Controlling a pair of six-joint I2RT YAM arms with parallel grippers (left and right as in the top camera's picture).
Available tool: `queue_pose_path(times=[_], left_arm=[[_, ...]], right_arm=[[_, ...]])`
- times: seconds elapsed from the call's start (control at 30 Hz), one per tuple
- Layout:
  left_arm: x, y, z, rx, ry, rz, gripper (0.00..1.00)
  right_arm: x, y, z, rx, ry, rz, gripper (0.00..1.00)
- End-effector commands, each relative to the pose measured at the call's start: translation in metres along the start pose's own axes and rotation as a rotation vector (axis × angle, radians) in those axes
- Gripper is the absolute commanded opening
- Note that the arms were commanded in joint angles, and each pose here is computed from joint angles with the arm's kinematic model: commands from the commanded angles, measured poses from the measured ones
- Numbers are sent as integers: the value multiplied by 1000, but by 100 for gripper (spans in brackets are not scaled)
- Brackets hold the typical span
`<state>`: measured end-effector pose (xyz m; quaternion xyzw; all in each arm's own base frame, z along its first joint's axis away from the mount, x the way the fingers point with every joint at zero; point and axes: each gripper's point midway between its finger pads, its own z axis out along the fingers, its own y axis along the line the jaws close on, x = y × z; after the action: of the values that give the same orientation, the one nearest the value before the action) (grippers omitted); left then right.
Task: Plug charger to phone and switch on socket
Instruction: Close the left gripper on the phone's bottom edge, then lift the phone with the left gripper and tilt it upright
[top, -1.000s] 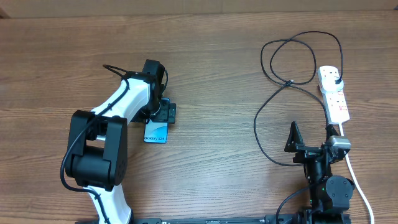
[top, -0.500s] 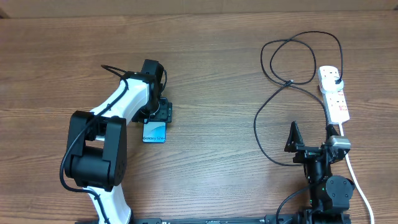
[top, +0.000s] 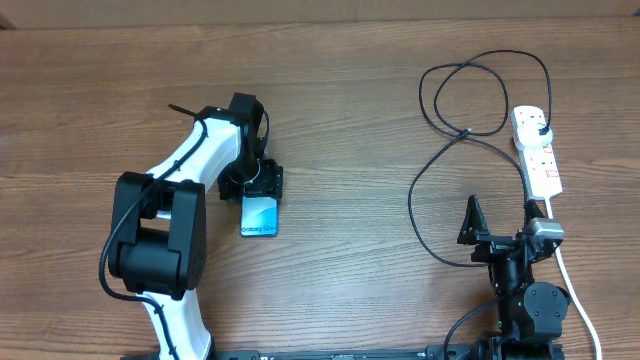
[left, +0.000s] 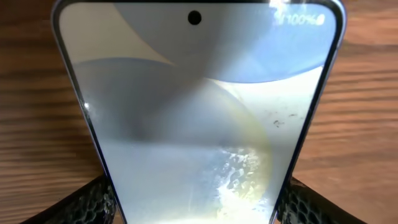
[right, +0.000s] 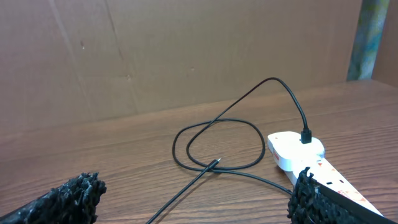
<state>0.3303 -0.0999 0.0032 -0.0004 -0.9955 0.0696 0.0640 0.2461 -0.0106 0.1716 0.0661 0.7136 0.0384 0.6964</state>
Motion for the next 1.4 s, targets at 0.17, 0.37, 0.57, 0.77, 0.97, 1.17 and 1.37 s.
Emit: queue_pose_path(times=[0.17, 0.37, 0.57, 0.77, 0.97, 1.17, 1.37], left_arm=[[20, -59, 9, 361, 146, 40, 68], [24, -86, -4, 541, 149, 120, 68], [26, -103, -17, 672, 139, 181, 67], [28, -119, -31, 798, 141, 191, 68], [30, -137, -53, 964, 136, 207, 68], [30, -154, -85, 1181, 146, 186, 69], [29, -165, -119, 1386, 154, 165, 70]], right_arm=[[2, 0, 0, -1, -3, -7, 100], [2, 0, 0, -1, -3, -7, 100], [2, 0, 0, -1, -3, -7, 100], [2, 0, 0, -1, -3, -7, 100], [2, 0, 0, -1, -3, -7, 100], [2, 0, 0, -1, -3, -7, 100], [2, 0, 0, -1, -3, -7, 100]])
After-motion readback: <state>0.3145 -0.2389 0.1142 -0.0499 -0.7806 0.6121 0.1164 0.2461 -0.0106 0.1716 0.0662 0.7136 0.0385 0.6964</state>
